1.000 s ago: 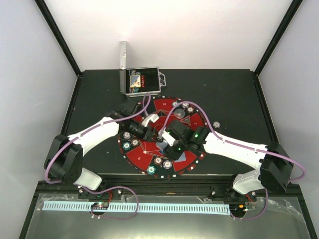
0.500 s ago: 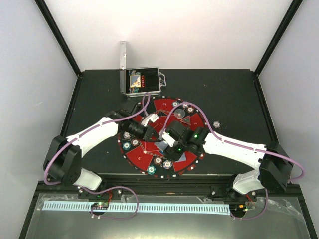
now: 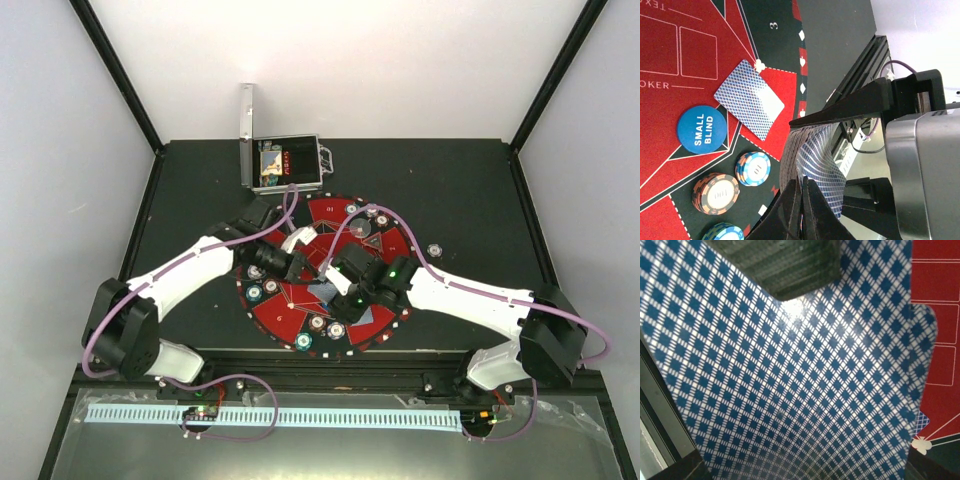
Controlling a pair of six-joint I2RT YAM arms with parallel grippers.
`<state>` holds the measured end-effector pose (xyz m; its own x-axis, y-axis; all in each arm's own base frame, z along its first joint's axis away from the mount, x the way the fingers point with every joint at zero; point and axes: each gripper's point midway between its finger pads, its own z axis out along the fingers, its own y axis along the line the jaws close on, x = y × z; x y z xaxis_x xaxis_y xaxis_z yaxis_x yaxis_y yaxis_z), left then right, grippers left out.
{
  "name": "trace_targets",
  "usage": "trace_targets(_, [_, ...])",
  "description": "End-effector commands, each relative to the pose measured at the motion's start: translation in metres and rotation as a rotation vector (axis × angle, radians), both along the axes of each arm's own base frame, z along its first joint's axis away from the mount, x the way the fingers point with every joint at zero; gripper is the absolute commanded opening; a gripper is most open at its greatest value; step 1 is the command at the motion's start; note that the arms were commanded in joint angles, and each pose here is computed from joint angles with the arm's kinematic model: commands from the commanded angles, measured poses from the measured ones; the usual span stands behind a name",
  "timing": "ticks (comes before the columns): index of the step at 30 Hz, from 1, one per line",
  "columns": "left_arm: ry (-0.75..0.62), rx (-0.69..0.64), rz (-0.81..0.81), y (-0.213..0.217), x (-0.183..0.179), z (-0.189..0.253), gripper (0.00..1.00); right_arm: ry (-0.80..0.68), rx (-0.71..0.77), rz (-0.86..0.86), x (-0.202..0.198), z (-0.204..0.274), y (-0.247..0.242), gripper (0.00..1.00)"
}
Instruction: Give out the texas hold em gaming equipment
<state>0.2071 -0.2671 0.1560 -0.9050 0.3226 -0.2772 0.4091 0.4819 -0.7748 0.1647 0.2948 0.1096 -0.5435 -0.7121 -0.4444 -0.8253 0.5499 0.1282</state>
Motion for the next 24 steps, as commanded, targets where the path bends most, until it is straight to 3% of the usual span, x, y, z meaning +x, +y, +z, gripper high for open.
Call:
trace_targets(1, [-0.027,0.032,0.018,0.009,0.003,0.005,0.01,-0.018,-0.004,-0.018,0.003,-0.001,-0.002,0.6])
trace_targets(24, [-0.09,0.081,0.193,0.056,0.027,0.0,0.02,-0.046,0.005,-0.1,0.01,0.003,-0.009,0.59])
